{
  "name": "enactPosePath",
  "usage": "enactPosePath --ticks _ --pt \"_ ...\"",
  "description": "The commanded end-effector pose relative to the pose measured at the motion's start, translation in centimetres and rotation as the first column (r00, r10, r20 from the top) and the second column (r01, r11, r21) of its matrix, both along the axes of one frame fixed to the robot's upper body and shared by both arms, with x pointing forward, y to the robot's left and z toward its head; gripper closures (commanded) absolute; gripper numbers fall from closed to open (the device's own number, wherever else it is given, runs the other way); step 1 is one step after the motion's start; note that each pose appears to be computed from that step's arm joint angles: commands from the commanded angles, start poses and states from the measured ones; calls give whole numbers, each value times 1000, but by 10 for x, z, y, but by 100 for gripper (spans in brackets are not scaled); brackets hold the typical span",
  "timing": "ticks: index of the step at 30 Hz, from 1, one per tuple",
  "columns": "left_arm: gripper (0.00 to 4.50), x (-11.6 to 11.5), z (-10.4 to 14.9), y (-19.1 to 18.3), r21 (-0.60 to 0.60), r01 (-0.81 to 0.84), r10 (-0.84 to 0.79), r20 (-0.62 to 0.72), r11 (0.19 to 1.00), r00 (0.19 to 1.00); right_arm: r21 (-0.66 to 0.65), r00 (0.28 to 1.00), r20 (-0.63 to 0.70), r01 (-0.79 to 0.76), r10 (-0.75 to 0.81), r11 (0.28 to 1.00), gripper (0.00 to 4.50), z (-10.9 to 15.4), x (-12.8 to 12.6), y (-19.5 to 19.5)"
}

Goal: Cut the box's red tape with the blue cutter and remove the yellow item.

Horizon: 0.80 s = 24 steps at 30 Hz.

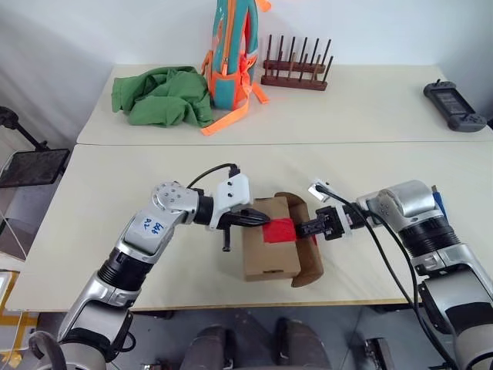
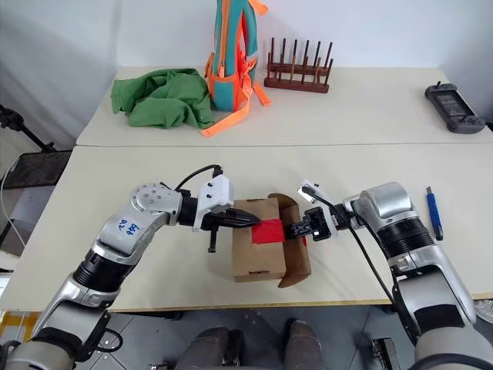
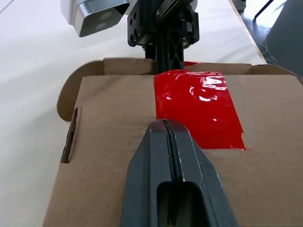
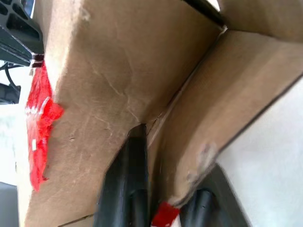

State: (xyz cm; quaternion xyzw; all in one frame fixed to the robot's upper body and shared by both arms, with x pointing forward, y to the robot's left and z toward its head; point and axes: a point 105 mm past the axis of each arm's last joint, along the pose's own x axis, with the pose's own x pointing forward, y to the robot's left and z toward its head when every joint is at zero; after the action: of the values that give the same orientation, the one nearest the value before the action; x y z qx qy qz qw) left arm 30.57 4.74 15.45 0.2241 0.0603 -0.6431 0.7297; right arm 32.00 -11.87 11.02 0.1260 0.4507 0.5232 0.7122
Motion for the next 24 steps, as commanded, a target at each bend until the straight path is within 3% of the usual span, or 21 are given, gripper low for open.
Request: enactPosePath --ticks 1,4,8,13,24 --pt "450 2 -13 7 35 -45 46 -27 998 999 12 999 -39 12 -12 1000 448 -9 -3 5" --pt "450 -1 -14 11 23 -34 35 -27 999 999 4 999 -4 39 -39 999 448 5 -2 -1" --pt "450 -10 -19 6 -6 51 -51 -37 999 998 27 995 -1 100 -100 995 448 43 -6 -14" --pt "450 -6 -19 -19 -94 81 -84 -19 992 996 -22 983 50 176 -175 984 448 79 -5 -38" --pt "450 -8 -20 -80 -245 127 -123 29 961 992 -188 973 141 209 -184 960 448 115 -6 -64"
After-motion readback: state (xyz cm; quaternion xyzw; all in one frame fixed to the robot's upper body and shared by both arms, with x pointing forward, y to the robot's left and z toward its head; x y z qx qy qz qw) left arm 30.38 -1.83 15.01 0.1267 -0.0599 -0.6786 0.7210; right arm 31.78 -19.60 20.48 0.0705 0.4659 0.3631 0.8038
